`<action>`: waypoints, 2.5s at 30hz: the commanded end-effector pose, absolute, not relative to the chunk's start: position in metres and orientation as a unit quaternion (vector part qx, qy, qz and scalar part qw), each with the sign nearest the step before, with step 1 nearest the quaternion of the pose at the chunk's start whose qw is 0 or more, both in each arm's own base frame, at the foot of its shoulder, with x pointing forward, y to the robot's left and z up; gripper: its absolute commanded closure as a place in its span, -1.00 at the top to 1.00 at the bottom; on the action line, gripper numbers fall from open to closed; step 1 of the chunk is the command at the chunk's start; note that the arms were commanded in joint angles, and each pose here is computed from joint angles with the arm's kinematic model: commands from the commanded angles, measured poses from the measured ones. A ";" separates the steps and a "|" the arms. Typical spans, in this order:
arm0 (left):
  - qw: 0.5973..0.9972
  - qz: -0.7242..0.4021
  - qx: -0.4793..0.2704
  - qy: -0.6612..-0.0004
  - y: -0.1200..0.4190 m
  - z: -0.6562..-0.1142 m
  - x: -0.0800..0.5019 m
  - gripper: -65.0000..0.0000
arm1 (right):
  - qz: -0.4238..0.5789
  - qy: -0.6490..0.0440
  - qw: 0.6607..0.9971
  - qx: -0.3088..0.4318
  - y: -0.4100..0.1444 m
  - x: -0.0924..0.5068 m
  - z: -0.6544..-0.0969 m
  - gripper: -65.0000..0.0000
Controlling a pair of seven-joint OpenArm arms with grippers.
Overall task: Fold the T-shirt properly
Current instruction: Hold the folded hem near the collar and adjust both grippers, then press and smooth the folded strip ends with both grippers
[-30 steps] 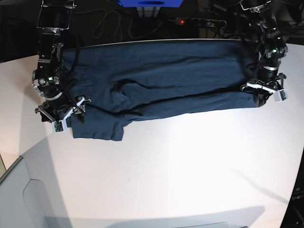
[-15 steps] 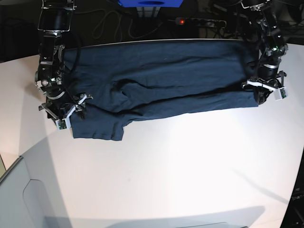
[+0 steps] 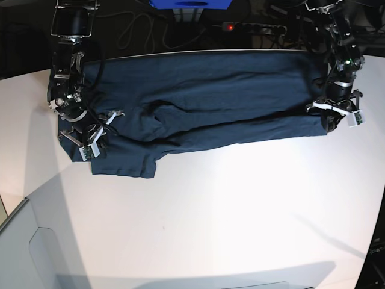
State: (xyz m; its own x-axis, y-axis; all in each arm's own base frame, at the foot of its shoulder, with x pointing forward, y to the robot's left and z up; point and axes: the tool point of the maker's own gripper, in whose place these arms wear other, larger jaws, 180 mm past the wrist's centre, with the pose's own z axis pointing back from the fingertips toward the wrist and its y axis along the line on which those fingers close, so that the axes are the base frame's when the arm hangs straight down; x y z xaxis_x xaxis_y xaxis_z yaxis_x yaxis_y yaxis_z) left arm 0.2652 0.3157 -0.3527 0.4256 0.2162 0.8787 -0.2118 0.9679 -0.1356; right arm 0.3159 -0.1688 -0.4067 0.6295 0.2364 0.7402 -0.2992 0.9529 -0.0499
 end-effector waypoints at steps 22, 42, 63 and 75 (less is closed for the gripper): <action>0.817 0.106 0.008 -0.567 0.318 -0.314 0.278 -1.00 | 0.166 -0.503 0.848 -0.019 -0.188 0.309 -0.318 -1.00; 0.828 0.106 0.012 -0.551 0.314 -0.304 0.273 -1.00 | 0.170 -0.464 0.869 -0.021 -0.194 0.278 -0.341 -0.97; 0.833 0.116 0.009 -0.540 0.315 -0.315 0.270 -1.00 | 0.199 -0.413 0.889 0.029 -0.182 0.263 -0.384 0.29; 0.836 0.122 0.007 -0.535 0.316 -0.321 0.268 -1.00 | 0.194 -0.398 0.895 0.047 -0.182 0.272 -0.401 0.29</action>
State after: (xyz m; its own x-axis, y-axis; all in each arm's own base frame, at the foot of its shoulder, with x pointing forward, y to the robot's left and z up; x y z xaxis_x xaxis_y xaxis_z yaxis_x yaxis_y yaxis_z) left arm 0.2620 0.3120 -0.3356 0.4408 0.2156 0.8713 -0.2196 0.9671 -0.1283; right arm 0.2647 -0.1832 -0.4134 0.6478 0.3023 0.6992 -0.3683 0.9278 -0.0599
